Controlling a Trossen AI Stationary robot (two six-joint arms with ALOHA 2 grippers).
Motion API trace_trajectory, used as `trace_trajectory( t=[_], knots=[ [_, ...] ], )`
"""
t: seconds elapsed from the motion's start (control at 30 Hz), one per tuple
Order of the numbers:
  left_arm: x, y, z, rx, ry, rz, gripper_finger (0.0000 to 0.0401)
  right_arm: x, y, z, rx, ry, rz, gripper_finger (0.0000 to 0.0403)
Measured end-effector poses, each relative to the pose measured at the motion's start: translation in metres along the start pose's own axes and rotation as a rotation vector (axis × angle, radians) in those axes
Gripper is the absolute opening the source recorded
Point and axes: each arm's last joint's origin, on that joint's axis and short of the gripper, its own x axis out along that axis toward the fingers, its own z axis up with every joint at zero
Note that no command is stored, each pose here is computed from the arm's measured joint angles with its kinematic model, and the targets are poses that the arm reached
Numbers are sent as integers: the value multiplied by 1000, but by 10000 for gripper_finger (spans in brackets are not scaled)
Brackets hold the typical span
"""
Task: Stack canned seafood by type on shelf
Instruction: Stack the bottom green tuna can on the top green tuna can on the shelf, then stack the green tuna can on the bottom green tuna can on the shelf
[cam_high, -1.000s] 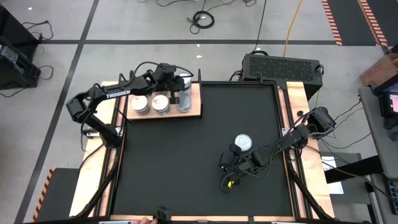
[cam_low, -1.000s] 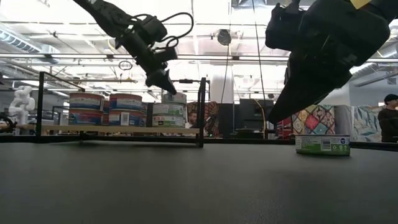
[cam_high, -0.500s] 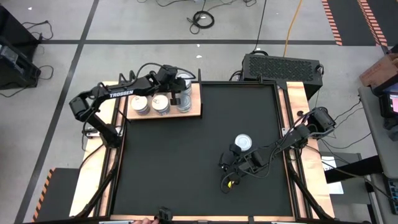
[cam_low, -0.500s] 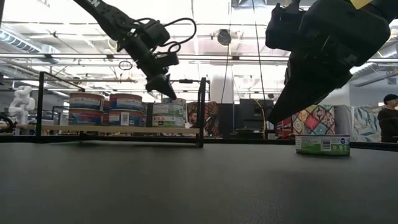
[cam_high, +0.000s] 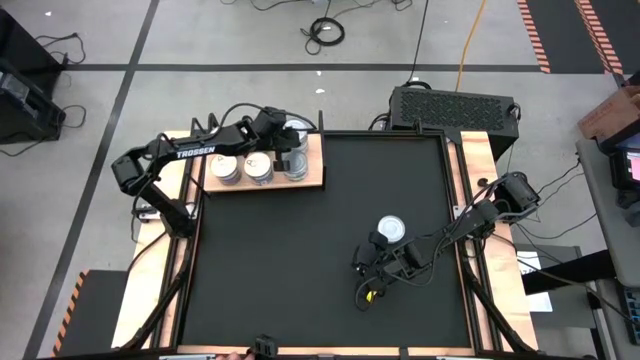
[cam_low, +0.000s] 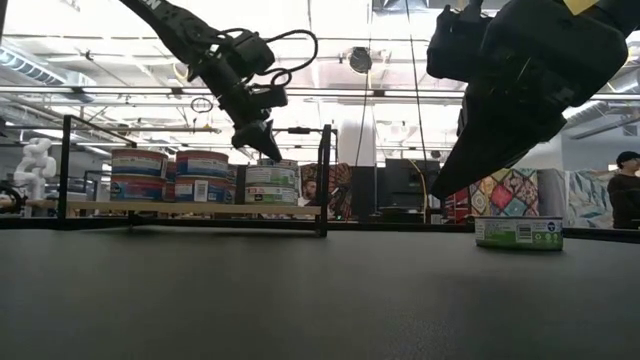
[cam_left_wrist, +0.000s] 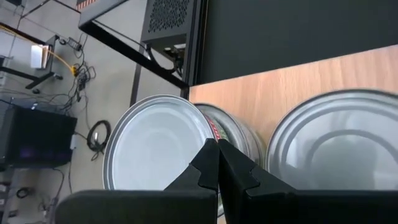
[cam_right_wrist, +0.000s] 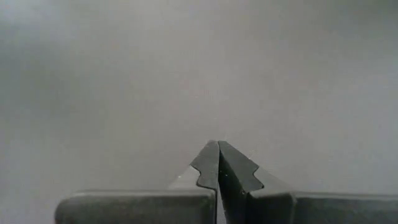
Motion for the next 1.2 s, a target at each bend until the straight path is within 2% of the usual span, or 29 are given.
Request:
trace_trajectory(
  t=[0.23,0.6,1.03,1.2],
  knots=[
    [-1,-1,0,1,8,-5,1,0,0,0,-5,0,0,0],
    [-2,-9,7,27,14,12,44,0,0,0,-18,0,0,0],
    [-4,-17,17,77,7,38,48,0,0,0,-20,3,4,0],
    [-15,-21,27,91,-36,41,48,0,0,0,-22,3,5,0]
  ],
)
